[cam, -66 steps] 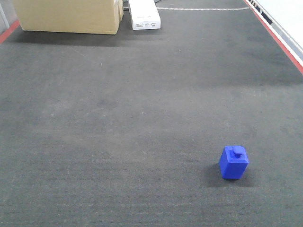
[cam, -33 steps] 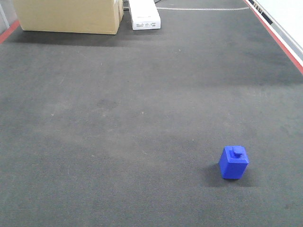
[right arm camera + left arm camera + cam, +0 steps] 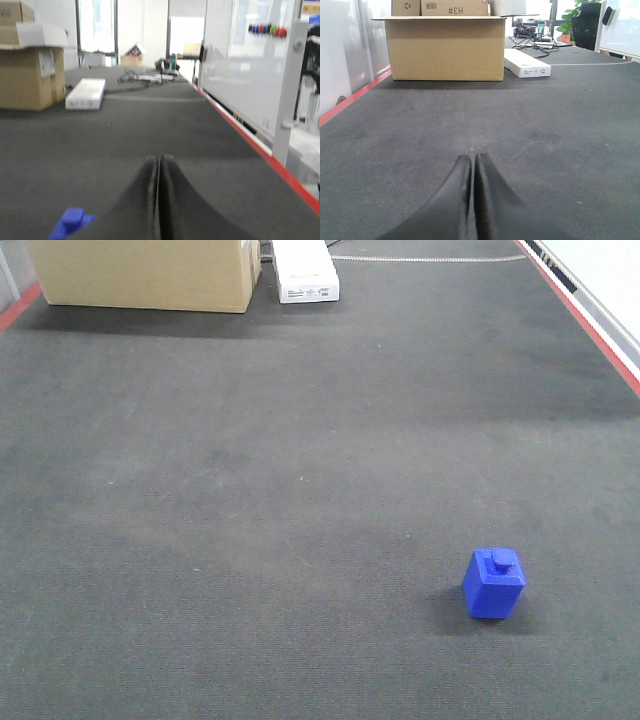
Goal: Pour parts from conveyor to right shelf
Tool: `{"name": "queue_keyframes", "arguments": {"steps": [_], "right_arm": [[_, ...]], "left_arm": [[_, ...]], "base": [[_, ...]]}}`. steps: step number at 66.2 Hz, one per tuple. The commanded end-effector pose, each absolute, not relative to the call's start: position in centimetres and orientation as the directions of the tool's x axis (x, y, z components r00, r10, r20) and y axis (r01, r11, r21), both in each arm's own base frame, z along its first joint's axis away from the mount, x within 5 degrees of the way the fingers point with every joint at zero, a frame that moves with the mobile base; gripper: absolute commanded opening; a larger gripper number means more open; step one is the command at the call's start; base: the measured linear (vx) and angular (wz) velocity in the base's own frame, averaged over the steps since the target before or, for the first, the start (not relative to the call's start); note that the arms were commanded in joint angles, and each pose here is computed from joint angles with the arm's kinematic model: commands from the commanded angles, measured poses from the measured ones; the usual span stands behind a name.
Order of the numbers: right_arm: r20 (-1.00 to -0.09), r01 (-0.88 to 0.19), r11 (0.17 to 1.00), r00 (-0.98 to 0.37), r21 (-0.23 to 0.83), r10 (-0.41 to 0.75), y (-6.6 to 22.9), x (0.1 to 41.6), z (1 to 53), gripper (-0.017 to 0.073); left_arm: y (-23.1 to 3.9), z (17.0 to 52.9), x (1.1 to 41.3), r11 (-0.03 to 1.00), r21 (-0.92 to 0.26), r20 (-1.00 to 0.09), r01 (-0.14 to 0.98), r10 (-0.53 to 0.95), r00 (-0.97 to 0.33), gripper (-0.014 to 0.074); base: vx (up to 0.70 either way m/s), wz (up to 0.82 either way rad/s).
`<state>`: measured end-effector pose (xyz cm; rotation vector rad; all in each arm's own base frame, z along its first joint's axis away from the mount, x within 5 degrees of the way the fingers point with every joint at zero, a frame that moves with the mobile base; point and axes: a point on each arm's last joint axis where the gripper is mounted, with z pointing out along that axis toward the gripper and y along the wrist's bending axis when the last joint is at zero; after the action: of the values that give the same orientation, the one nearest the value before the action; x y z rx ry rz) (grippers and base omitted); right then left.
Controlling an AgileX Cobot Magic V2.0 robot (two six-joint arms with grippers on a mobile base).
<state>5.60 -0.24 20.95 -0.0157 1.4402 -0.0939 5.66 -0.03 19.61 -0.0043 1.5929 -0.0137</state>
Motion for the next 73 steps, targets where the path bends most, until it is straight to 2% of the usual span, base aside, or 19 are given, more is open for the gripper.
{"name": "queue_keyframes", "arguments": {"steps": [1,7,14,24,33,42,65,73], "right_arm": [[-0.944,0.048,0.996,0.320,-0.072,-0.083,0.0,5.1,22.9,-0.0009],[-0.926,0.034,0.999,0.375,-0.030,-0.040,0.0,4.7,24.5,-0.0009],[-0.929,0.038,0.999,0.369,-0.025,-0.037,0.0,4.5,26.7,-0.0009],[-0.975,0.054,0.998,0.220,-0.021,-0.033,-0.3,5.6,29.7,-0.0009],[-1.000,0.070,0.997,0.014,-0.016,-0.017,-0.5,7.4,31.4,-0.0009],[-0.982,0.070,0.996,-0.175,0.057,0.069,-0.5,8.9,30.7,-0.0009],[-0.955,0.076,0.996,-0.288,0.051,0.071,-0.6,10.2,29.6,-0.0003],[-0.942,0.077,0.996,-0.331,0.038,0.062,-0.7,10.6,29.1,0.0035]], "left_arm": [[-0.1,21.0,5.5,1.000,-0.025,-0.996,0.015,-0.026,0.081,-0.0006],[-0.1,21.0,5.5,1.000,-0.025,-0.996,0.015,-0.026,0.081,-0.0006],[-0.1,21.0,5.5,1.000,-0.025,-0.996,0.015,-0.026,0.081,-0.0006],[-0.1,21.0,5.5,1.000,-0.025,-0.996,0.015,-0.026,0.081,-0.0006],[-0.1,21.0,5.5,1.000,-0.025,-0.996,0.015,-0.026,0.081,-0.0006],[-0.1,21.0,5.5,1.000,-0.025,-0.996,0.015,-0.026,0.081,-0.0006],[-0.1,21.0,5.5,1.000,-0.025,-0.996,0.015,-0.026,0.081,-0.0006],[-0.1,21.0,5.5,1.000,-0.025,-0.996,0.015,-0.026,0.081,-0.0006]], "base": [[0.00,0.00],[0.00,0.00],[0.00,0.00],[0.00,0.00],[0.00,0.00],[0.00,0.00],[0.00,0.00],[0.00,0.00]]}}
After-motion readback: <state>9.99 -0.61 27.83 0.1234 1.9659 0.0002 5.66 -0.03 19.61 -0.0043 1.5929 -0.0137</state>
